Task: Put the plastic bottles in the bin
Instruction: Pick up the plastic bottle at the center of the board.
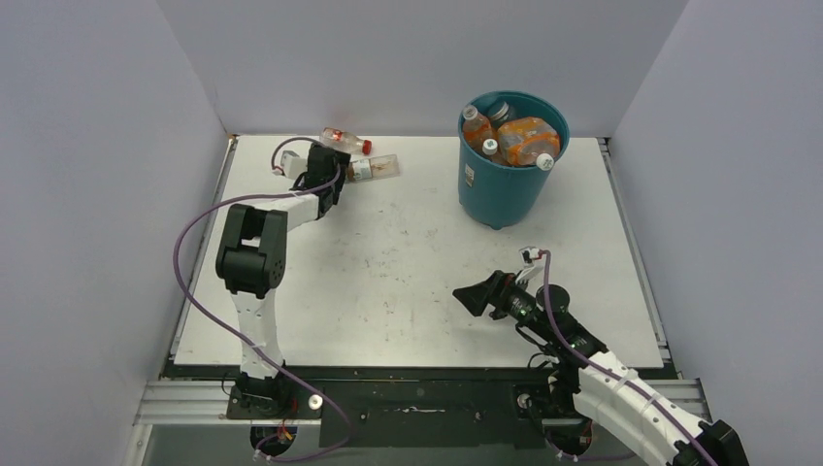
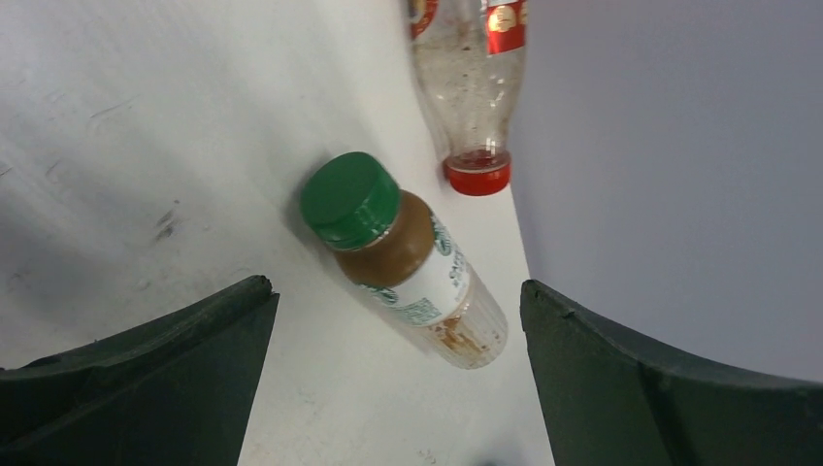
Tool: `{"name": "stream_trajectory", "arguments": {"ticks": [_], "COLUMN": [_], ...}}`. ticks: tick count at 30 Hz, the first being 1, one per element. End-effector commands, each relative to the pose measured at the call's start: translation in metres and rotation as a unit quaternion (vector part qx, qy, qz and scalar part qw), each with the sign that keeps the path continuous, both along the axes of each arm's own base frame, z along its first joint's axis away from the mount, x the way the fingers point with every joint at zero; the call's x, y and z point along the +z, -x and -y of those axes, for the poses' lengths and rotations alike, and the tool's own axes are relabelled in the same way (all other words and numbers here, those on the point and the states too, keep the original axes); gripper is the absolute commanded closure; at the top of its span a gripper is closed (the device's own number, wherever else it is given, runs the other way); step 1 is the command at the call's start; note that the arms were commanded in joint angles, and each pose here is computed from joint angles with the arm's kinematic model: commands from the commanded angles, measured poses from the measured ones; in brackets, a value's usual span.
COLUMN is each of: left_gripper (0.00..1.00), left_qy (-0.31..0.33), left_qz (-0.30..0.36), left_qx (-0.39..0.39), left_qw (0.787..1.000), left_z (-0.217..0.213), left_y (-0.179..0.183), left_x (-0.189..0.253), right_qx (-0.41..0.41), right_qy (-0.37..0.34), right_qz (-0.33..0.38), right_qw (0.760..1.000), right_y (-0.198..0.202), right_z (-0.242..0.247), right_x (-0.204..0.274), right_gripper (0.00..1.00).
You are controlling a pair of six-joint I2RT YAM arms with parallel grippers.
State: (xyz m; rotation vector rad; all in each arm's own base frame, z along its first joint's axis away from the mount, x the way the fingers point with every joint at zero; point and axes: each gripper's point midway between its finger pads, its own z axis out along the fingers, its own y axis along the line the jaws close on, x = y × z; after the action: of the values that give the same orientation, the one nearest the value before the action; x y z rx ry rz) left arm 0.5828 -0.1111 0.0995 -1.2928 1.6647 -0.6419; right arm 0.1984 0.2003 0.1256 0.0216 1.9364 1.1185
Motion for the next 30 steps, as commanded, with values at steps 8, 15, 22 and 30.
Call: {"name": "stream_trajectory", "arguments": {"ticks": [8, 15, 22, 30], "left_gripper": [0.04, 0.13, 0.3, 0.67], "left_qy": [0.056, 0.083, 0.098, 0.11], "left_qz": [-0.029, -0.023, -0.024, -0.01], "left_qx": [0.035, 0.07, 0.089, 0.098], "left_qw": [0.997, 0.994, 0.991, 0.989], "left_z": [0.004, -0.003, -0.007, -0.012], "left_y": [-0.021, -0.034, -0.035, -0.033], "left_x": [-0.041, -0.055, -0.075, -0.084], "right_qx": [-0.012, -0.017, -0.018, -0.024], "right_qy": [-0.01, -0.019, -0.013, -0.01], "right_qz": [0.043, 0.043, 0.034, 0.031], "right_qw": [0.999, 0.999, 0.999, 0.999], "right_y": [-0.018, -0.017, -0.019, -0.02], "right_z": [-0.007, -0.007, -0.009, -0.008], "right_x": [0.023, 0.026, 0.021, 0.019], "right_gripper": [0.1, 0.1, 0.1, 0.1]}}
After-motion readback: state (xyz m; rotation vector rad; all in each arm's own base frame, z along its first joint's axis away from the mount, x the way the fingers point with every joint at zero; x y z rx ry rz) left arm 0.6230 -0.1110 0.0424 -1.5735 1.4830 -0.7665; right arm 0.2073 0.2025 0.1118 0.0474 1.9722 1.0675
